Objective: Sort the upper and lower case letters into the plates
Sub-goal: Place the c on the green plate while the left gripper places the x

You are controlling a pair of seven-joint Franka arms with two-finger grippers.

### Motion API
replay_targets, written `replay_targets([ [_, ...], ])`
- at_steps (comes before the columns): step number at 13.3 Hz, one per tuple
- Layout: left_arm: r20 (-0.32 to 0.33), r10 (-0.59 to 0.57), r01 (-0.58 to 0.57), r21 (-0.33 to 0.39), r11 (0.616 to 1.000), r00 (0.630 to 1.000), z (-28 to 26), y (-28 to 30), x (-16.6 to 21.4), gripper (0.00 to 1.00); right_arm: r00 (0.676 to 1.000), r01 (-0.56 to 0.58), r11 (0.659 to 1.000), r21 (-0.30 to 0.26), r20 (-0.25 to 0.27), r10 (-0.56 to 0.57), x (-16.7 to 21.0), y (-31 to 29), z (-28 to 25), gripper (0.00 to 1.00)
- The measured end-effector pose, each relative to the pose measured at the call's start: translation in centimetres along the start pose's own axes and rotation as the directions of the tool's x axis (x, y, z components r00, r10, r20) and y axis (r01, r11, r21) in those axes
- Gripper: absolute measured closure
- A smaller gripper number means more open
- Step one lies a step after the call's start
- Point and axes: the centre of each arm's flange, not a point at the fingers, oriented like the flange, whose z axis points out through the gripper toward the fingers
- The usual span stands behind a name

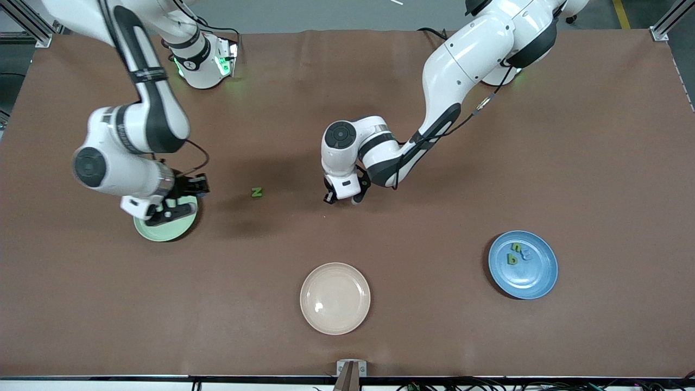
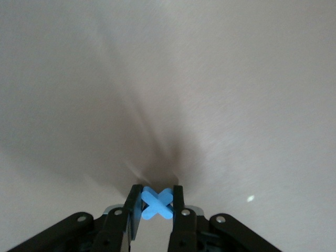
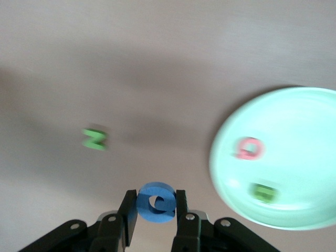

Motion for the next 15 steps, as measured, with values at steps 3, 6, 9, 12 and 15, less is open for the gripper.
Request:
replay_targets([
  [3,-0.050,-0.010,0.008,-0.027,1.000,0.999,-3.9,3.9,7.2,0.73,0.999,0.039,0.999,-0.015,-0.007,-0.039,-2.5,7.6,0.3,0.66],
  [6,-0.111,0.066,-0.069,-0.028,0.997,0.992,-9.1,7.1,17.9,0.73,0.997,0.073,0.996,-0.053,-0.034,-0.074,-3.8,11.9,1.1,0.66],
  [9,-0.131,0.178,-0.170,0.065,0.983,0.975,-11.9,7.3,27.2,0.73,0.993,0.082,0.991,-0.106,-0.072,-0.090,-3.8,14.0,5.0,0.66],
  [12,-0.112,0.322,-0.305,0.147,0.941,0.940,-13.5,6.6,35.0,0.73,0.992,0.101,0.985,-0.139,-0.067,-0.111,-3.8,14.6,9.3,0.66],
  [15,-0.083,0.410,-0.391,0.179,0.903,0.908,-13.9,5.1,43.8,0.73,0.991,0.115,0.983,-0.143,-0.052,-0.124,-3.9,15.3,11.1,0.66],
])
